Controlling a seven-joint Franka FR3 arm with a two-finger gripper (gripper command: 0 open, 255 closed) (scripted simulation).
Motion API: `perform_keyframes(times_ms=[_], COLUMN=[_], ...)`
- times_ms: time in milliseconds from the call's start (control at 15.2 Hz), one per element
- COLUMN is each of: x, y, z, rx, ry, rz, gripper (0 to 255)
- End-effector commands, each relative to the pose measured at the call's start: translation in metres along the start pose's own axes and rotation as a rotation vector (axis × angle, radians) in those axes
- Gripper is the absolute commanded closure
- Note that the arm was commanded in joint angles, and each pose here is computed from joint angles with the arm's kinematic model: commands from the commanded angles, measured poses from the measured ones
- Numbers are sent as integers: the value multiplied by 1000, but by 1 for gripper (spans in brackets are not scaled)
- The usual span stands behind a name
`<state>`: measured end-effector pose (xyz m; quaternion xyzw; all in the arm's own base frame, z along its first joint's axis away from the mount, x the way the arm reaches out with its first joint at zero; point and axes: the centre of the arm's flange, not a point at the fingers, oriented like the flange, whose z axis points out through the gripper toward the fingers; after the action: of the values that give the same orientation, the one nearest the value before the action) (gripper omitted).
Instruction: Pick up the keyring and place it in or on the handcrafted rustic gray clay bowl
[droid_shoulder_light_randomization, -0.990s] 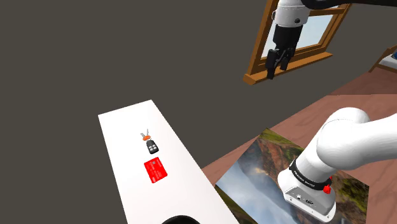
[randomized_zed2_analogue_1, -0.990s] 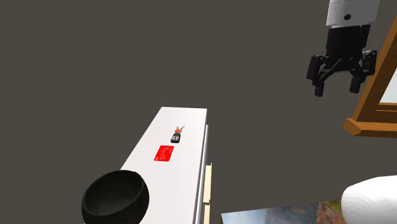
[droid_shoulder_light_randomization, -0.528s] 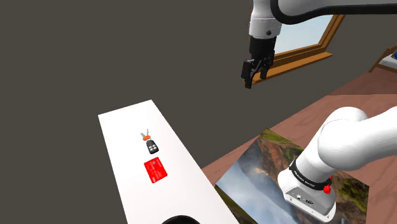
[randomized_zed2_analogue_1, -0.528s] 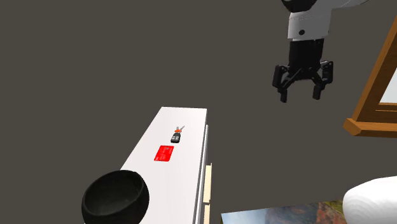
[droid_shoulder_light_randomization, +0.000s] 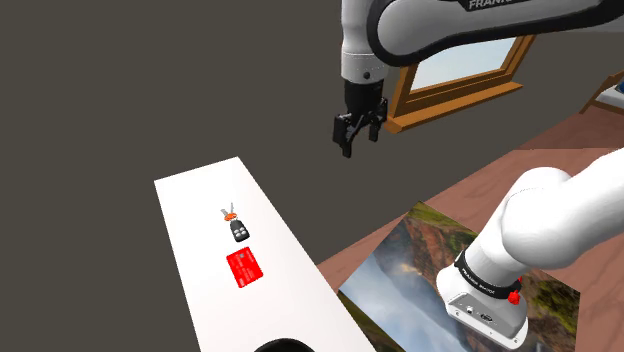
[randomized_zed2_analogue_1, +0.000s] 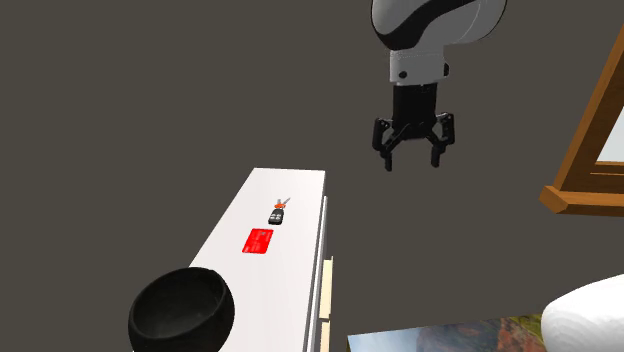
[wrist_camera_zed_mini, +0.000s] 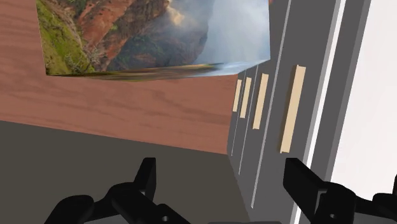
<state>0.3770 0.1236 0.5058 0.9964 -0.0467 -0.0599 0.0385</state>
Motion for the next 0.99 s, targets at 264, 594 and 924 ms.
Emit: perform_keyframes(times_ms=[264, 594, 924], x=[36, 66, 96], y=[-67, -123, -180], z=[21, 38, 54], rx=[4, 7, 10], ry=[-5, -9, -13], rz=[2, 3, 5], gripper=[0, 0, 0])
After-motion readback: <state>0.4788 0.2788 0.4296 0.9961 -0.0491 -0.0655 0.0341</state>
